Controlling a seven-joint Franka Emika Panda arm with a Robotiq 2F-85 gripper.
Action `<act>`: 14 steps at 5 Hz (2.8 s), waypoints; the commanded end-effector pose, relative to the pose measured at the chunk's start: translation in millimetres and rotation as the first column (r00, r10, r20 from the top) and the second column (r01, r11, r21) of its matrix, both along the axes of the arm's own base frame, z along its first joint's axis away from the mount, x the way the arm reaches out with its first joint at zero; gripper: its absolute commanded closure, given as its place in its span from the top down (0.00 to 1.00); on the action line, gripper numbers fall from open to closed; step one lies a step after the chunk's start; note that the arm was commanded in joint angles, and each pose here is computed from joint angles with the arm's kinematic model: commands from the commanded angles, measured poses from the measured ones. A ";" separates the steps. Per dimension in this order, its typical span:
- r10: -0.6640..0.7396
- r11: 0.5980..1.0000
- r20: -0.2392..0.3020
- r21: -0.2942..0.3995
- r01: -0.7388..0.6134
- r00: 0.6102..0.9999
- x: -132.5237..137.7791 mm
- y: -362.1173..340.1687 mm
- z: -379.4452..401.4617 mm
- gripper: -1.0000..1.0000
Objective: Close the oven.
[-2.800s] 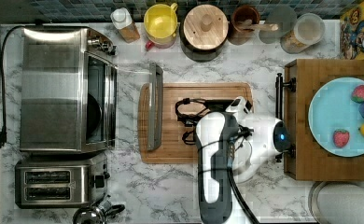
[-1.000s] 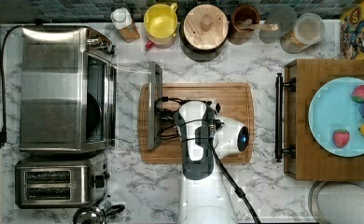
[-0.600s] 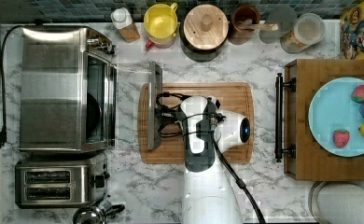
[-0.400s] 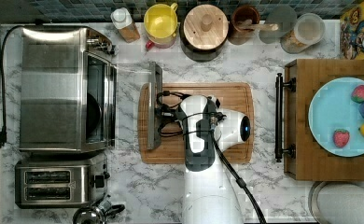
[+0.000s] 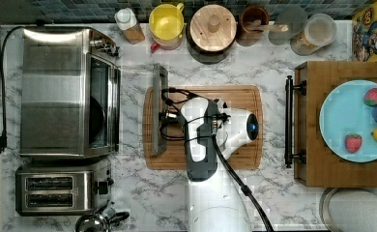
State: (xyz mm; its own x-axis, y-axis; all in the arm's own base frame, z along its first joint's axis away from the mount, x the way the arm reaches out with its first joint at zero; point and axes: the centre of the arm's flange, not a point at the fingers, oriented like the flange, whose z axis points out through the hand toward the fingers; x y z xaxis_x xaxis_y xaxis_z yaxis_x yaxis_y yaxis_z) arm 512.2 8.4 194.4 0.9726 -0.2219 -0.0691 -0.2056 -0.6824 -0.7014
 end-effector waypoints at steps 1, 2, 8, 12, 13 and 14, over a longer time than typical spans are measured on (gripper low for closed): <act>0.388 0.917 0.278 -0.025 -0.397 0.879 51.4 217.6 207.2 0.00; 0.435 0.901 0.255 -0.123 -0.417 0.864 49.8 248.7 227.6 0.00; 0.277 0.635 0.217 -0.773 -0.008 0.936 2.3 383.7 309.2 0.00; 0.265 0.763 0.323 -0.646 0.007 0.909 -41.4 348.8 365.9 0.00; 0.265 0.763 0.323 -0.646 0.007 0.909 -41.3 348.7 365.9 0.00; 0.265 0.763 0.323 -0.646 0.007 0.909 -41.3 348.7 365.9 0.00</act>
